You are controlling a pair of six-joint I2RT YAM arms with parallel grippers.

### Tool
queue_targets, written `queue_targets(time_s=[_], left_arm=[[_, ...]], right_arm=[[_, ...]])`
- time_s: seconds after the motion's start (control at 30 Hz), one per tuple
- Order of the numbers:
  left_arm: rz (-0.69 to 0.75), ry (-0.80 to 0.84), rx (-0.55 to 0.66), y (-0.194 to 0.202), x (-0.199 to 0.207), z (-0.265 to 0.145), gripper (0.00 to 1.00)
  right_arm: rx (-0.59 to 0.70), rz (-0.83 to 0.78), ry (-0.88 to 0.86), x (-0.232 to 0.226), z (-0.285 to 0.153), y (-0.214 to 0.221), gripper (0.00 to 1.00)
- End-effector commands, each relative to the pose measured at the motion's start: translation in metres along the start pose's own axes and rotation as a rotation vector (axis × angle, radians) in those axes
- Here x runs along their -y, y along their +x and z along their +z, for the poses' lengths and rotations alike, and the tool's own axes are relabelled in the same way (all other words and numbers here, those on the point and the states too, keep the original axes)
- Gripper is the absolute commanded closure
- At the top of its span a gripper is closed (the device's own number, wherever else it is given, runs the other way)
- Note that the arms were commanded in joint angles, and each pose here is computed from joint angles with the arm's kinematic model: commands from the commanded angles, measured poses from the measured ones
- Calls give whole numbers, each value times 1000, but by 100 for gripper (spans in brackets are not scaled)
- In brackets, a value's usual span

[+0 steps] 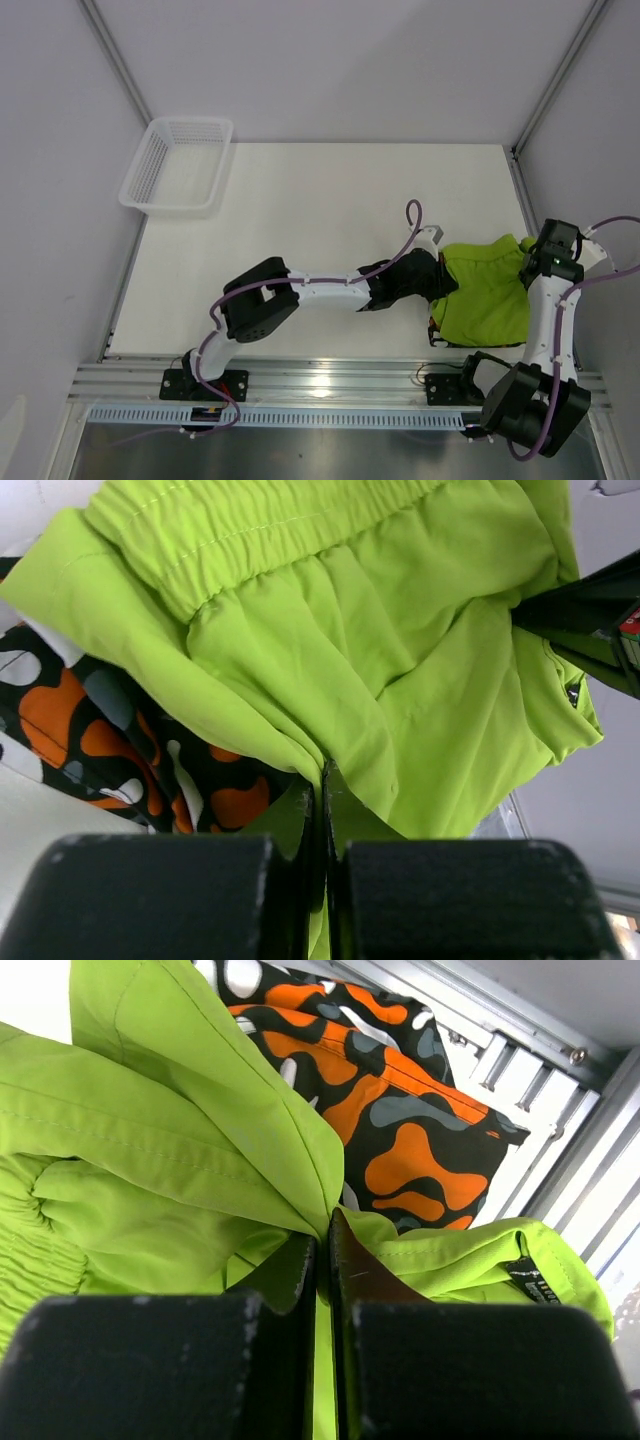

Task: Fold and stack the shorts
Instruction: Neatly place the folded shorts to the corner

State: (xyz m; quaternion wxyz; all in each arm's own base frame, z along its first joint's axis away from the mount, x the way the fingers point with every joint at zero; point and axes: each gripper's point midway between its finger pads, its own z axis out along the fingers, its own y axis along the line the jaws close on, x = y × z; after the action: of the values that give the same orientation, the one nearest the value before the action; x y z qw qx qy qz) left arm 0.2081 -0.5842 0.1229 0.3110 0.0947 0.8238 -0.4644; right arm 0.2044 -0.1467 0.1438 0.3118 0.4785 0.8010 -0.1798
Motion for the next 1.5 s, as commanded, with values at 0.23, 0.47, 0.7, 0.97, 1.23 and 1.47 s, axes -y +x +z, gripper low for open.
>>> queue_targets(time_s=[0.23, 0.47, 0.7, 0.97, 1.23, 1.47], left_arm=[[-49, 50, -12, 4, -7, 13, 96], [-27, -51, -39, 16, -34, 12, 31], [6, -106, -25, 8, -46, -1, 1], [35, -160, 33, -23, -60, -34, 1], [24, -142, 89, -54, -85, -97, 1], [53, -147, 112, -61, -89, -140, 1]], right_arm=[[45, 146, 14, 3, 29, -17, 78], [45, 163, -34, -3, 32, -28, 1], [69, 170, -191, -29, 4, -53, 1], [10, 103, -857, -119, -72, -35, 1], [-197, 42, -1426, -160, -164, 33, 1], [-265, 49, -1561, -159, -162, 82, 1]])
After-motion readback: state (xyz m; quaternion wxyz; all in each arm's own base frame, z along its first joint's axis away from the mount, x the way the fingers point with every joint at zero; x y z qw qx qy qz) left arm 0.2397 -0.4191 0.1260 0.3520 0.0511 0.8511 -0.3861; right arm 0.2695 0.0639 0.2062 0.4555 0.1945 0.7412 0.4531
